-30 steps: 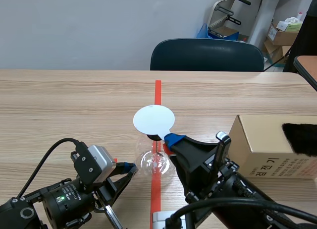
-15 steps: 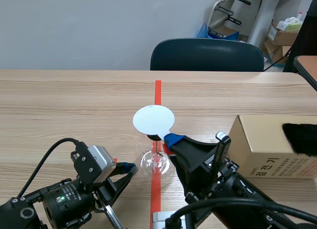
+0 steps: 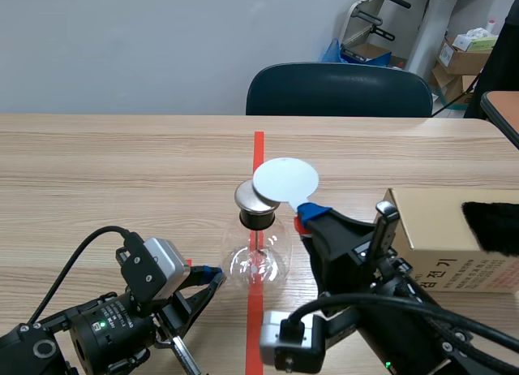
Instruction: Do the electroscope experiment
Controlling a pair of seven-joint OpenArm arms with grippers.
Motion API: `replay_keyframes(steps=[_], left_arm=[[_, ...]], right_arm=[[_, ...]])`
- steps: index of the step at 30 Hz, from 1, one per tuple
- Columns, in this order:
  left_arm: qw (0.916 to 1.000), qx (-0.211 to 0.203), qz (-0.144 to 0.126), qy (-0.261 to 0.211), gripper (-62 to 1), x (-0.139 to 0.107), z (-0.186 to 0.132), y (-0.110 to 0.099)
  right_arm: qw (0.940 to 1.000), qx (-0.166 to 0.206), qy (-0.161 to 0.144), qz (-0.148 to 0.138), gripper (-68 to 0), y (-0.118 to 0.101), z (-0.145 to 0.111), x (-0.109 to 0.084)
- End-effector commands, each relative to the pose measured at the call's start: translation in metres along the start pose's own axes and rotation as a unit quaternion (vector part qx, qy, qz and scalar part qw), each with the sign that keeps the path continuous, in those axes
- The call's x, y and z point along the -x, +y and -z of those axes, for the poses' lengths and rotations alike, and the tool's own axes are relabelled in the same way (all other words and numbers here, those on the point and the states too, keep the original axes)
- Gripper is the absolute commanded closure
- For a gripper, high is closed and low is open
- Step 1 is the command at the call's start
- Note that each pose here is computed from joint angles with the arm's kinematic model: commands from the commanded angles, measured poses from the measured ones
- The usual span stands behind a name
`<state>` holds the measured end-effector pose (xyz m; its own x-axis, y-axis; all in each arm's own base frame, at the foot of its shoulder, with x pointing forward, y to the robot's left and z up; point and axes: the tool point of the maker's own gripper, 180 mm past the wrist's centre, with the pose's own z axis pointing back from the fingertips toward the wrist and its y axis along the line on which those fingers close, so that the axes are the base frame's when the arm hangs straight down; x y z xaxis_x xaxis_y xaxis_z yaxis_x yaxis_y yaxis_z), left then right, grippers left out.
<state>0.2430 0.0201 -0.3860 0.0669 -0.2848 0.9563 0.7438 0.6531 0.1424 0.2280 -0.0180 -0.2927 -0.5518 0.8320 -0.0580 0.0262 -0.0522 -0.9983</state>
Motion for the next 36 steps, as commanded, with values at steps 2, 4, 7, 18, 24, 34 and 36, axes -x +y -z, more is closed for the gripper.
replay_keyframes(steps=[2,4,7,18,24,34,36], left_arm=[[0.9998,-0.002,-0.004,-0.02,-2.6,-0.012,0.004,0.0],[0.9998,-0.002,-0.004,-0.02,-2.6,-0.012,0.004,0.0],[0.9998,-0.002,-0.004,-0.021,-2.6,-0.012,0.004,0.0],[0.9998,-0.001,-0.006,-0.018,-2.6,-0.01,0.003,-0.002],[0.9998,-0.001,-0.006,-0.018,-2.6,-0.01,0.003,-0.002],[0.9998,-0.001,-0.005,-0.019,-2.6,-0.01,0.003,-0.001],[0.9998,-0.001,-0.005,-0.019,-2.5,-0.01,0.003,-0.002]], right_arm=[[0.9991,0.015,0.038,-0.009,-0.8,-0.01,0.0,0.016],[0.9974,0.015,0.07,-0.008,-0.8,-0.01,-0.001,0.027],[0.9935,0.015,0.113,-0.008,-0.8,-0.01,-0.004,0.043],[0.9747,0.016,0.223,-0.006,-0.9,-0.011,-0.017,0.081],[0.9722,0.016,0.234,-0.006,-0.8,-0.011,-0.019,0.084],[0.9722,-0.009,0.234,-0.003,-0.8,-0.002,-0.019,0.084],[0.9722,-0.015,0.234,-0.002,-0.8,0.0,-0.019,0.084]])
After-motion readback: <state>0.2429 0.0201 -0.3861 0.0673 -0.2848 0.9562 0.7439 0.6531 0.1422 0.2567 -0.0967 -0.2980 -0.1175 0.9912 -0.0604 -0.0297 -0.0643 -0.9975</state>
